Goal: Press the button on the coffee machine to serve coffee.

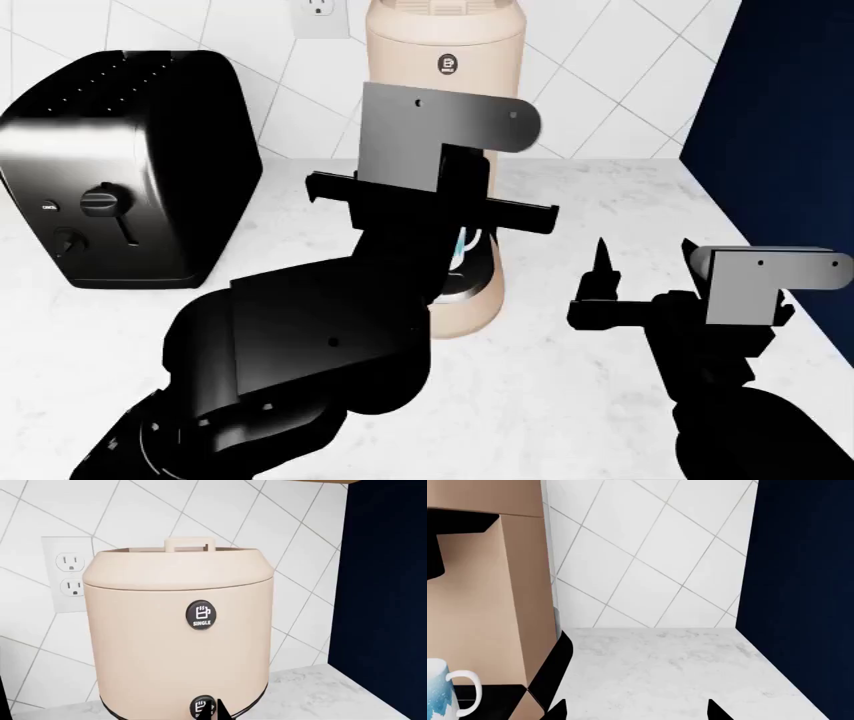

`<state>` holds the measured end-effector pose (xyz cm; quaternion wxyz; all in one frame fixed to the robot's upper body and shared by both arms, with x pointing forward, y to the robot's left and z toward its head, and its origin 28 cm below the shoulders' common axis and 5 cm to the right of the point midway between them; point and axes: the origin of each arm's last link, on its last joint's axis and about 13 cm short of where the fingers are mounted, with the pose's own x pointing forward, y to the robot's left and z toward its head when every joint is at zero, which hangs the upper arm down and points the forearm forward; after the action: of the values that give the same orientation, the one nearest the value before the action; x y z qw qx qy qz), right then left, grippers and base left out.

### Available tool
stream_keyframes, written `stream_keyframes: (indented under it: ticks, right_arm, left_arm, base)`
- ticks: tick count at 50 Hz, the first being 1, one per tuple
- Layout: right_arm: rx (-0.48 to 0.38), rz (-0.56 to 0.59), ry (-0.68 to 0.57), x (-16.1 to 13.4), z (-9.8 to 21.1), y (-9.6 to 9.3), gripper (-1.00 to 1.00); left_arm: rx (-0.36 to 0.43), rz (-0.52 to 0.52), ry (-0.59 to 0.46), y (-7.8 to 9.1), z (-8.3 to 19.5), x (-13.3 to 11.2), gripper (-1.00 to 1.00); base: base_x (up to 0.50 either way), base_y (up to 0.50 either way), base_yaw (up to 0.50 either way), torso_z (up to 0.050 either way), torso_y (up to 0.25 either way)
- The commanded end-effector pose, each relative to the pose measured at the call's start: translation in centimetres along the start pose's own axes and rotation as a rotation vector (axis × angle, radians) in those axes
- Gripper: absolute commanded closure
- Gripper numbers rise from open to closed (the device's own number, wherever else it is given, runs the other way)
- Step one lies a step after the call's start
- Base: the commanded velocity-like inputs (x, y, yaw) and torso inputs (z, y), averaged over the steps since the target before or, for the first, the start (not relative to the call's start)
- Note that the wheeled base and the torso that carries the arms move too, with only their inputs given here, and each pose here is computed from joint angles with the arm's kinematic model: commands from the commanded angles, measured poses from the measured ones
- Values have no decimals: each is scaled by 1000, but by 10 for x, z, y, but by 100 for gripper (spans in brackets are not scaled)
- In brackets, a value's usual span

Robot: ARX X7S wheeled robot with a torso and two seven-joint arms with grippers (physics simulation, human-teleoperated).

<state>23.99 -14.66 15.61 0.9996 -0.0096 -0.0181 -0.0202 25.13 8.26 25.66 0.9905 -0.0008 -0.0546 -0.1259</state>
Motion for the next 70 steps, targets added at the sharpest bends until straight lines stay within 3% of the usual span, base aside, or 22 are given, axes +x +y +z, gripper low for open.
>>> stream_keyframes:
  ticks: [1, 19, 28, 40, 55, 56, 70]
  right_arm:
    - [1, 0, 1, 0, -1, 0, -100]
    - [1, -2, 0, -1, -1, 0, -100]
    - [4, -10, -2, -3, -1, -1, -100]
    - [6, -9, -5, -4, -1, -1, -100]
    - [5, -11, -1, -6, -1, -1, -100]
    - [4, -10, -1, -6, 0, 0, -100]
    - [1, -6, 8, -5, -2, 2, -100]
  left_arm:
    - [-2, 40, 27, 6, -2, 5, 100]
    - [-6, 30, -1, 6, 8, -9, 100]
    - [-24, 3, -13, 10, 15, -32, 100]
    - [-42, 3, -24, 17, 21, -43, 100]
    - [-46, 43, -43, 42, 12, -46, 100]
    - [-53, 38, -43, 45, 11, -46, -100]
    - [-5, 100, -84, 79, 1, -41, -100]
  base:
    - [0, 0, 0, 0, 0]
    - [2, 0, 0, 0, 0]
    - [0, 0, 0, 0, 0]
    - [0, 0, 0, 0, 0]
    - [0, 0, 0, 0, 0]
    - [0, 0, 0, 0, 0]
    - [0, 0, 0, 0, 0]
